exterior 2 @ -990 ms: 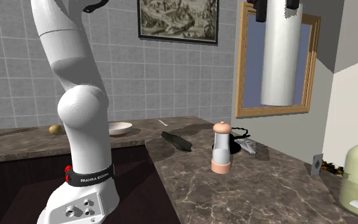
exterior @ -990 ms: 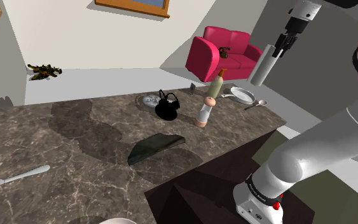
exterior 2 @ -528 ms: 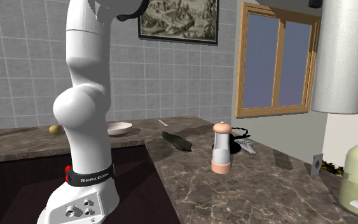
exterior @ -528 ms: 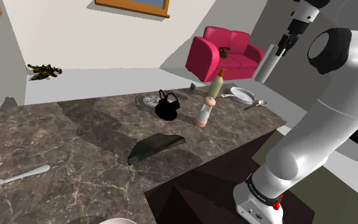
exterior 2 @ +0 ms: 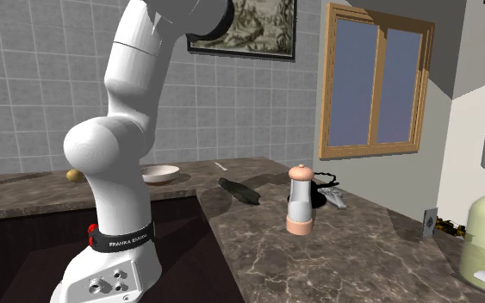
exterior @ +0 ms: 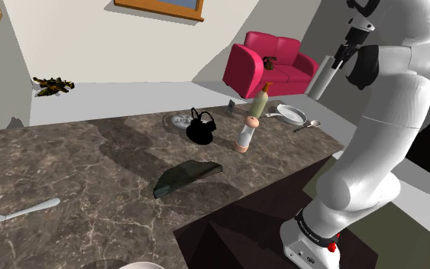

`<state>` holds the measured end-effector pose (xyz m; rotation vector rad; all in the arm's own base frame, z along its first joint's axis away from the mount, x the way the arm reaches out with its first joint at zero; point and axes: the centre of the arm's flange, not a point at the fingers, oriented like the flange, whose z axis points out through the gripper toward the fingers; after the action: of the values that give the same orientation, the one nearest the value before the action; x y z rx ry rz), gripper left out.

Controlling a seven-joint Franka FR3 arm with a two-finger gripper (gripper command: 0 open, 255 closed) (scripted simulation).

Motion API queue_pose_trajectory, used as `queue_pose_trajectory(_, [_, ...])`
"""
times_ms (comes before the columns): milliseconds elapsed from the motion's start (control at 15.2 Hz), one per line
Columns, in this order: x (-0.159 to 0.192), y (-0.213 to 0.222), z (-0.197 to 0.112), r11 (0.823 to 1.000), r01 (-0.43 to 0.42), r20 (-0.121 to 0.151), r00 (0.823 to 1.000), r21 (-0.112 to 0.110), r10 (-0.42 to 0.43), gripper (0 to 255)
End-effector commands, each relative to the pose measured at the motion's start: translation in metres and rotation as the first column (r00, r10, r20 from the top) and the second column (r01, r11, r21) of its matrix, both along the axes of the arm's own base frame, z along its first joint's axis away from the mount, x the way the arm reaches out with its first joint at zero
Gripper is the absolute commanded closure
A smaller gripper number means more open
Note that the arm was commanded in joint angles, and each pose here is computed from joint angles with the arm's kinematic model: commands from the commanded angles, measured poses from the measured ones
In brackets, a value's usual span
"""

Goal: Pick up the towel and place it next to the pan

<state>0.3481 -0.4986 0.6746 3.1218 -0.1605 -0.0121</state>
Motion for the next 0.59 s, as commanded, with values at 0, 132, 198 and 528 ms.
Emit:
queue_pose_trajectory(0, [0.001,0.000,-0.011,1.000,0.000,0.000,1.000,-0.001,0.000,255])
queue_pose_trajectory(132, [0.001,0.000,-0.021,1.000,0.000,0.000,1.000,-0.001,0.000,255])
queue_pose_trajectory(198, [0.001,0.000,-0.027,1.000,0.000,0.000,1.000,-0.001,0.000,255])
queue_pose_trajectory(528, [0.001,0.000,-0.053,1.000,0.000,0.000,1.000,-0.001,0.000,255])
